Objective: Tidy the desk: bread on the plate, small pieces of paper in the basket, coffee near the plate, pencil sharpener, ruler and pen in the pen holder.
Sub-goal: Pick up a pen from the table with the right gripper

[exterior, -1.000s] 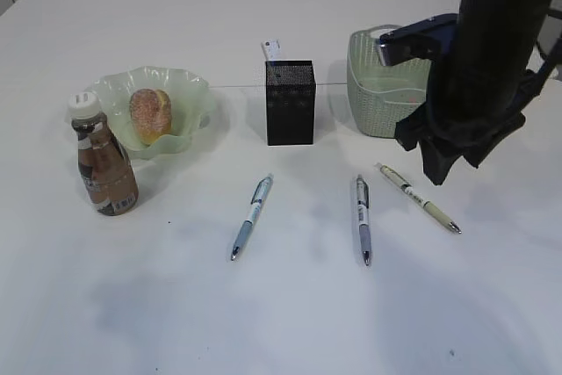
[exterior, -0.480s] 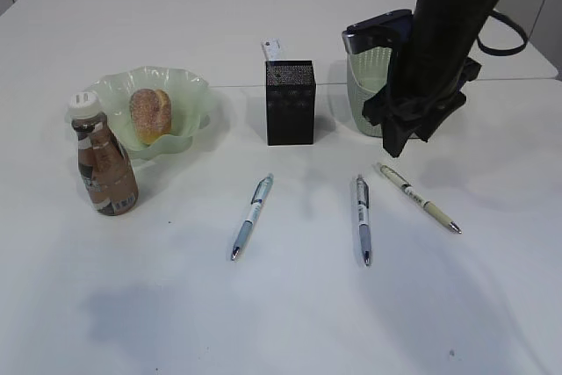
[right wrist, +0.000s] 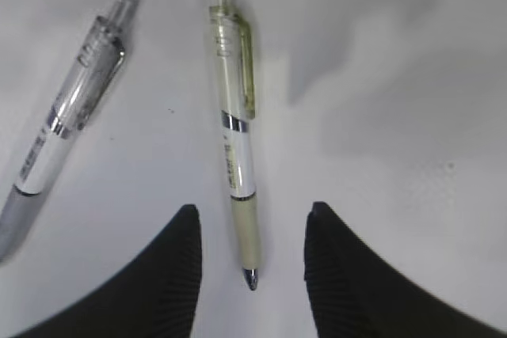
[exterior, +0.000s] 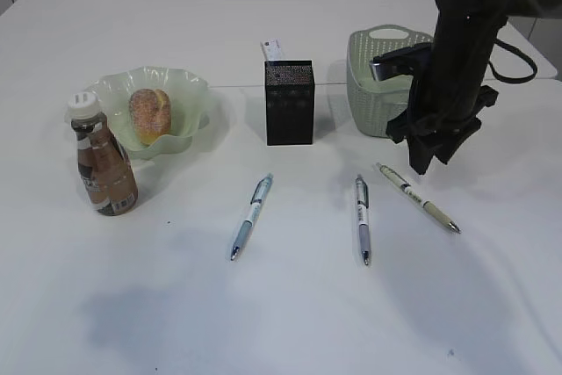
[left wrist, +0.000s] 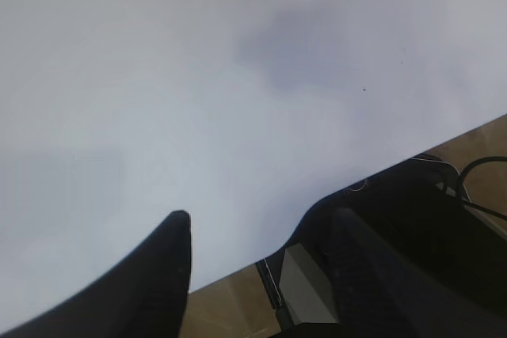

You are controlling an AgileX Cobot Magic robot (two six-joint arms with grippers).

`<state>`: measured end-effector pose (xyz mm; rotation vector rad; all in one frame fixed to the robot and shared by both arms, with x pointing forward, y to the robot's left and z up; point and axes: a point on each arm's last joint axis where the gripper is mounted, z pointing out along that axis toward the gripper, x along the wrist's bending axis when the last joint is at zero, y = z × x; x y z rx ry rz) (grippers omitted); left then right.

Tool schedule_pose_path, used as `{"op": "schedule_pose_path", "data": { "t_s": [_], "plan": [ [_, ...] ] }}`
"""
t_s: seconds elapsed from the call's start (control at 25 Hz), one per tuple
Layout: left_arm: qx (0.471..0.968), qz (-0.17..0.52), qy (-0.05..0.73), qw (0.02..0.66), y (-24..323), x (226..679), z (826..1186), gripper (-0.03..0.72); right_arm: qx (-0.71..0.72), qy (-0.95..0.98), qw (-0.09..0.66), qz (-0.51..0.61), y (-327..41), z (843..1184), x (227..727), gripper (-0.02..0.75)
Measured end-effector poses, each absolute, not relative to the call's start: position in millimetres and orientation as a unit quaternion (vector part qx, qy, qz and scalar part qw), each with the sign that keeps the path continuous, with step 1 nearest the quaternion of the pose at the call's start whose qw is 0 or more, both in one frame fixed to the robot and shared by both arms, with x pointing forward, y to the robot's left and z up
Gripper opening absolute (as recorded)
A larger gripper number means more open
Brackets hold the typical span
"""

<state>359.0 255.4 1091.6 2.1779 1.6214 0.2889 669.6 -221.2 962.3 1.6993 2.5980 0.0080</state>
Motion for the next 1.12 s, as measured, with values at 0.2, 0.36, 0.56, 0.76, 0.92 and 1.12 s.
{"op": "schedule_pose_path", "data": {
  "t_s": [0.2, 0.36, 0.56, 0.76, 0.92, 1.12],
  "plan": [
    [0.781, 0.102, 0.581, 0.205, 255.1, 358.9, 1091.6, 0.394, 0.546, 0.838, 0.013, -0.003, -221.7, 954.5, 671.0, 0.344],
    [0.780, 0.101, 0.582, 0.206, 254.9, 358.8, 1091.6, 0.394, 0.542, 0.840, 0.002, -0.011, -221.3, 942.6, 672.3, 0.344],
    [0.780, 0.101, 0.582, 0.206, 254.9, 358.8, 1091.6, 0.394, 0.527, 0.850, -0.004, -0.012, -220.3, 936.9, 673.2, 0.344],
    [0.780, 0.101, 0.582, 0.207, 254.7, 358.9, 1091.7, 0.394, 0.521, 0.853, -0.017, -0.016, -219.0, 922.4, 674.8, 0.344],
    [0.780, 0.101, 0.582, 0.207, 254.7, 358.9, 1091.7, 0.394, 0.518, 0.855, -0.018, -0.016, -218.8, 917.2, 675.9, 0.344],
    [0.780, 0.099, 0.582, 0.208, 254.4, 358.8, 1091.7, 0.394, 0.516, 0.856, -0.012, -0.011, -218.5, 917.1, 677.3, 0.343]
  ]
}}
